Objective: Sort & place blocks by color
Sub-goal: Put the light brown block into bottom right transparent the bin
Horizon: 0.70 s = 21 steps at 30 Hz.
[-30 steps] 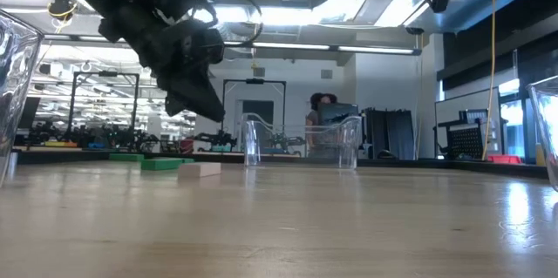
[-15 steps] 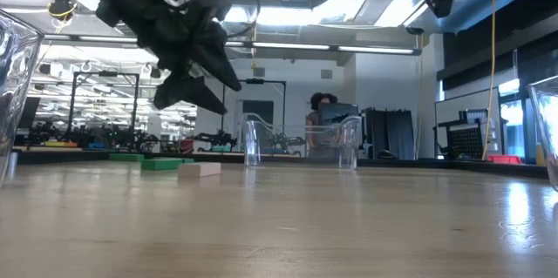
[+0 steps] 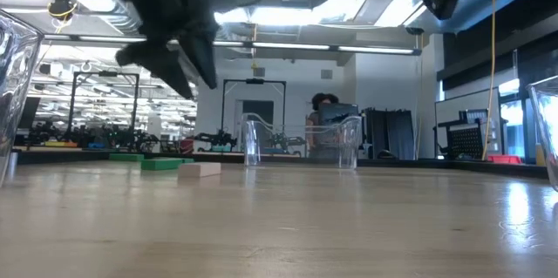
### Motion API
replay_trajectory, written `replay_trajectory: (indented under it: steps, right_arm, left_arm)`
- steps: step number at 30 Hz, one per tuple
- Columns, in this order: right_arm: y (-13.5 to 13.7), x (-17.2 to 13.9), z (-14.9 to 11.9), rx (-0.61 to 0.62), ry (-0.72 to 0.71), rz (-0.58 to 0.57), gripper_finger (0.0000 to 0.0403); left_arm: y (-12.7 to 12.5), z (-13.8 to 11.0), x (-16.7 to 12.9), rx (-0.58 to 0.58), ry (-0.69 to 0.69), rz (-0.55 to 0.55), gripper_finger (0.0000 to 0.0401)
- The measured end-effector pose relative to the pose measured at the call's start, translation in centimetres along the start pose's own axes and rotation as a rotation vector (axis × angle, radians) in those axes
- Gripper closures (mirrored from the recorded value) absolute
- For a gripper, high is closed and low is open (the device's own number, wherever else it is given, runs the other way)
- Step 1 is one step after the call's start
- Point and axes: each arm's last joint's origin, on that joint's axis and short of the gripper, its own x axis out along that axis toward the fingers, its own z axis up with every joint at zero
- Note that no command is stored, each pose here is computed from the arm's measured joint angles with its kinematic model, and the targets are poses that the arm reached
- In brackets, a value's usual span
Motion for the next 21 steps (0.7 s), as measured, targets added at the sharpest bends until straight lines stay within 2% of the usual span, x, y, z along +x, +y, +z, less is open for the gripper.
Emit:
replay_trajectory:
  steps: [10,21]
  right_arm:
    - [-0.2,0.0,-0.2,-0.008,0.02,-0.017,0.0095]
    - [-0.2,0.0,-0.2,-0.008,0.015,-0.023,0.0095]
  left_arm:
    - [-0.3,-1.1,4.9,0.002,0.027,0.159,0.0184]
    - [-0.4,-2.1,7.0,-0.015,0.069,0.183,0.0125]
